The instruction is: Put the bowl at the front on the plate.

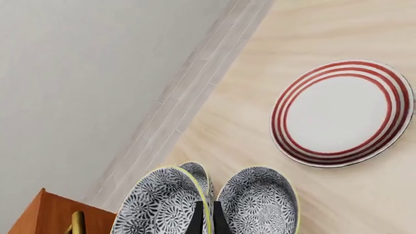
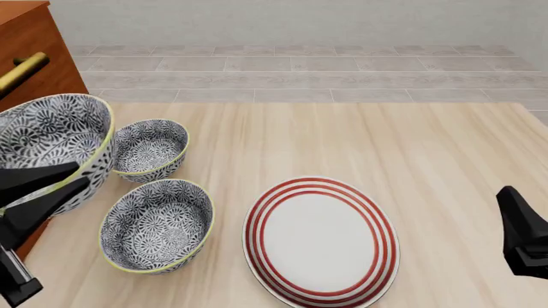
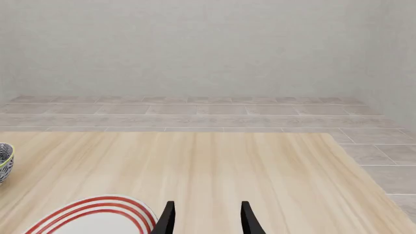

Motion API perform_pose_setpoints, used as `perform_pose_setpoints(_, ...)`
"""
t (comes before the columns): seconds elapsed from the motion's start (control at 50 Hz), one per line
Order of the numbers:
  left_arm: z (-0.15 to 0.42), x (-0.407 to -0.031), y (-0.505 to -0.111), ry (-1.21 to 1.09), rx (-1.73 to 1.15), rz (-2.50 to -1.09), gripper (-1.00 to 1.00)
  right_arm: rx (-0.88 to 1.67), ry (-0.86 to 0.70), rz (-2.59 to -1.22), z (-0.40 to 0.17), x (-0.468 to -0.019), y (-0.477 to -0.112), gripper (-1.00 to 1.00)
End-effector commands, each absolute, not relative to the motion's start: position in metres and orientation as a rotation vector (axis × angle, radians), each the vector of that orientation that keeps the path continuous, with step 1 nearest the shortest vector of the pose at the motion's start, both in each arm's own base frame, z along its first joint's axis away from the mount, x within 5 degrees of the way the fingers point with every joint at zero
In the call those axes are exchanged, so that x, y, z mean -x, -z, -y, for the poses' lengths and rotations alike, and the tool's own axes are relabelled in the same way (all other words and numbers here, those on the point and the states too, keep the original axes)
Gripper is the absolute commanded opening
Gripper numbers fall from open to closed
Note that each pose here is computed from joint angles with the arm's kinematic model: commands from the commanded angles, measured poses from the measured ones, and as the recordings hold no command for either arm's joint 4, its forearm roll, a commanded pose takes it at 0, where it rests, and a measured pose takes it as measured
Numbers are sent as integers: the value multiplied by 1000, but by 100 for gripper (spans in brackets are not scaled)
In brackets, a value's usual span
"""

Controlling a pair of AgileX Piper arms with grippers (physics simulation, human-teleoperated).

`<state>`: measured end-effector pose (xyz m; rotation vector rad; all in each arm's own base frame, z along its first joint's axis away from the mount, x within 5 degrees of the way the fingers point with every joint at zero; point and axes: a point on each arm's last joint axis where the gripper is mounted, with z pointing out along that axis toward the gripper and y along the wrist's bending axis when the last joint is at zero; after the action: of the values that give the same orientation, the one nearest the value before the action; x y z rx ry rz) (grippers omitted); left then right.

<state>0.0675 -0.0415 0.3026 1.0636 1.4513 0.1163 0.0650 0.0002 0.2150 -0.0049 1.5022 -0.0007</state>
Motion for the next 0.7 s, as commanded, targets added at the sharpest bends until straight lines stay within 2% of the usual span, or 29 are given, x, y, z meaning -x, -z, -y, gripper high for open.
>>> perform_pose_setpoints(0.02, 49, -70, -312, -89, -1123, -1393, -100, 6, 1, -1501, 0, -64, -215, 100)
perform_pose_setpoints(0.4, 72, -82, -332, 13, -1169, -1351, -100, 15, 6, -1501, 0, -65, -215, 100)
perform_pose_setpoints(0.7, 102, -88, -330, 115, -1260, -1278, -100, 17, 8, -1503, 0, -64, -215, 100)
